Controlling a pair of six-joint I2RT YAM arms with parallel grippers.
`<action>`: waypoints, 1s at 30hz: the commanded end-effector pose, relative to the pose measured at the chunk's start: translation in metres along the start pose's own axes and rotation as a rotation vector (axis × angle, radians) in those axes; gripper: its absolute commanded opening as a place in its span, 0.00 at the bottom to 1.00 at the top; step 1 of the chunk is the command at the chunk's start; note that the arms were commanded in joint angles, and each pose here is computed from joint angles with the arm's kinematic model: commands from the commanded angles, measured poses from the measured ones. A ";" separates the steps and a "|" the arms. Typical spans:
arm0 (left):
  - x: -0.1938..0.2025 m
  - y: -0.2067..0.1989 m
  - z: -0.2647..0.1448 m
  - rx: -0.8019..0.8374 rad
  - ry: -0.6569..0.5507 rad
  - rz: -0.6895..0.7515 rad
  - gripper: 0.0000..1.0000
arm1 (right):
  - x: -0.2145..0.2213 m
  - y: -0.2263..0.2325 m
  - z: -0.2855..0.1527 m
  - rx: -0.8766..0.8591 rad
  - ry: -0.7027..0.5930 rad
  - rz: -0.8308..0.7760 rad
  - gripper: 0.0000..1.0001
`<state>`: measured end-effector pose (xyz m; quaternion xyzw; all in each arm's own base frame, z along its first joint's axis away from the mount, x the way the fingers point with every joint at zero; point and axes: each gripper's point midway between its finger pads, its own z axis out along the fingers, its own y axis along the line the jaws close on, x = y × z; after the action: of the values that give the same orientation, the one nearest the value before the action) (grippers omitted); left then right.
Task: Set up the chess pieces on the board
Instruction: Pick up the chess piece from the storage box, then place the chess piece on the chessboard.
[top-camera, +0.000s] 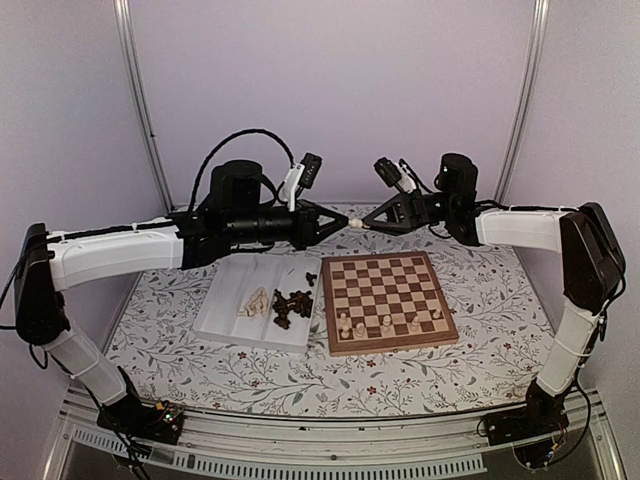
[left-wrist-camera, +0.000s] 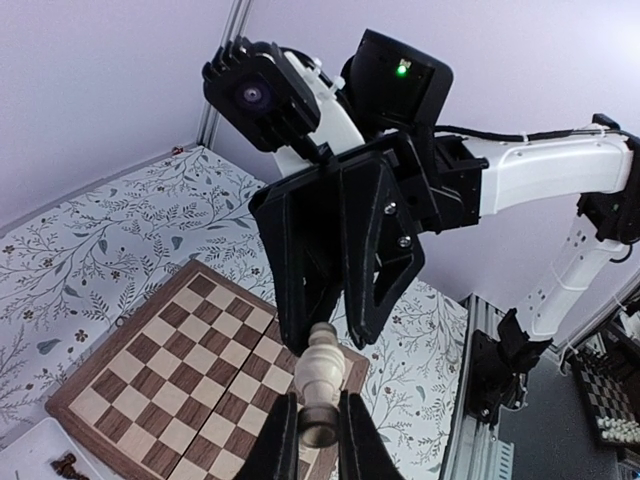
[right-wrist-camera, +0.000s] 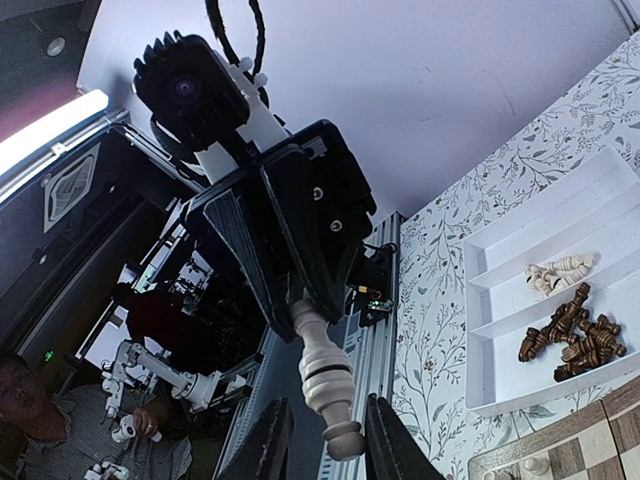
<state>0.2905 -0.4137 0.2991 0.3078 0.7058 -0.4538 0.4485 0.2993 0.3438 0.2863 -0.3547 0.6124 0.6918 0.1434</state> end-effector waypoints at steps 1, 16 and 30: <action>-0.008 -0.003 0.002 -0.008 -0.029 0.030 0.05 | 0.005 -0.003 0.004 -0.007 0.006 0.006 0.25; -0.005 0.002 0.000 -0.043 0.009 0.056 0.05 | -0.002 -0.005 -0.017 0.026 -0.015 -0.014 0.00; 0.014 0.018 -0.038 -0.185 0.098 0.104 0.06 | 0.023 -0.087 -0.132 0.961 0.443 -0.465 0.00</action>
<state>0.2902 -0.3830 0.2946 0.3163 0.7373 -0.3736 0.4656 0.3954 0.2732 0.2554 -0.4031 0.7442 0.3980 0.3540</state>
